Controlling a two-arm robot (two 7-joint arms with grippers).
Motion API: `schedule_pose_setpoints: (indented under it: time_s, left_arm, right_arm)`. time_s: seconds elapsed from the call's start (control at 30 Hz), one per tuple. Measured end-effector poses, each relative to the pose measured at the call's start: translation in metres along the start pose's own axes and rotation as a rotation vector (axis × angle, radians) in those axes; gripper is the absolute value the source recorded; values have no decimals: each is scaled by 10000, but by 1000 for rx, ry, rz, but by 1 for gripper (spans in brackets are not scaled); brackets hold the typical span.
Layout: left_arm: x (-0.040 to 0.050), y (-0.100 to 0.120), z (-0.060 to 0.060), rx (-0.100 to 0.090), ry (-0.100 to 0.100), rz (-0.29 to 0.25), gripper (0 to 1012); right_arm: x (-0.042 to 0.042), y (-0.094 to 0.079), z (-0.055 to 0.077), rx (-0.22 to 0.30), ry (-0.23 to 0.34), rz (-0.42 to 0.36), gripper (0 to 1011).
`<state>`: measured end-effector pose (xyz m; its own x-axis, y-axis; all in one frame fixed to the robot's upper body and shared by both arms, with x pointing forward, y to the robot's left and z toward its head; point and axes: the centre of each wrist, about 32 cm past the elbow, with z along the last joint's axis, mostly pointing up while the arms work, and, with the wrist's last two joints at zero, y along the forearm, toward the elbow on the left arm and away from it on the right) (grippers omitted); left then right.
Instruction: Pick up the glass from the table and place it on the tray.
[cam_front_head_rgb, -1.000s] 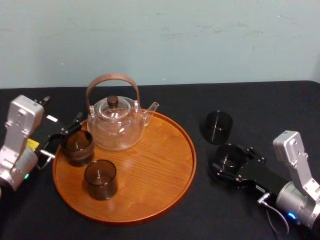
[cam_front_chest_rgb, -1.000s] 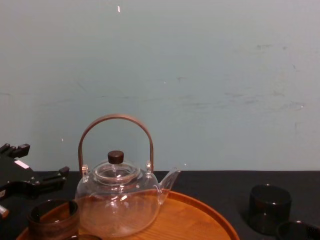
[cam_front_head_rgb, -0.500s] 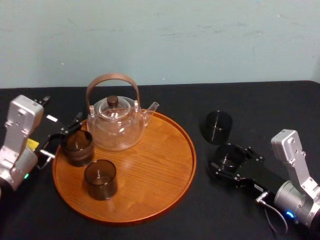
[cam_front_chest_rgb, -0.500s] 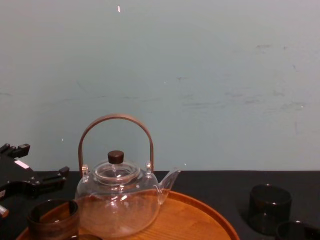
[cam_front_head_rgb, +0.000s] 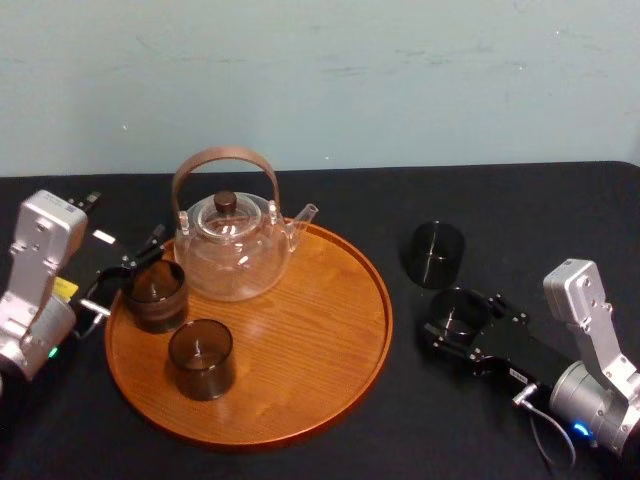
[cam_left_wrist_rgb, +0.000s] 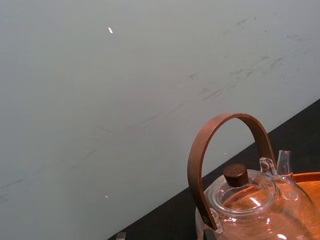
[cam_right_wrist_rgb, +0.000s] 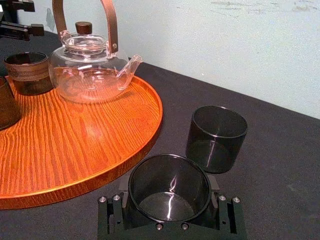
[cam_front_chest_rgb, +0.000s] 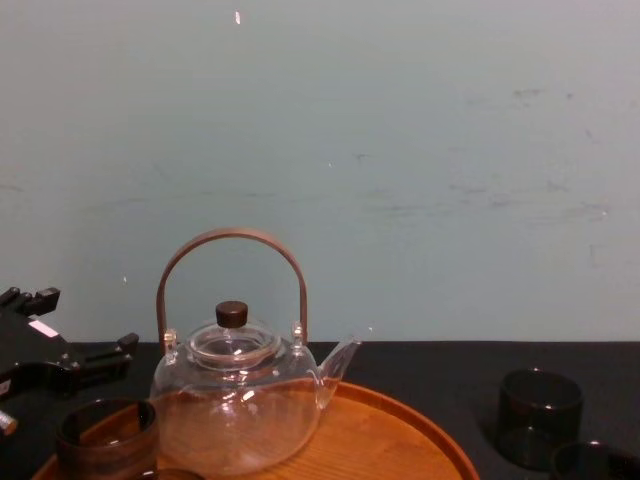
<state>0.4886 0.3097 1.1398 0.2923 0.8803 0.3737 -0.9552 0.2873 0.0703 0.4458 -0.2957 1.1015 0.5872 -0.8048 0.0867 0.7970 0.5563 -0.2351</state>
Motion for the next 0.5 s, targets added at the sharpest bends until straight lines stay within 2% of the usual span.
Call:
schedule_pose_setpoints:
  time_s: [0.4, 0.5]
  left_arm:
    - [0, 0, 0, 0, 0, 0, 1002]
    - [0, 0, 0, 0, 0, 0, 1001]
  right_arm:
    - [-1, 3, 12, 2, -4, 2, 907]
    - [-18, 12, 69, 10, -18, 12, 907]
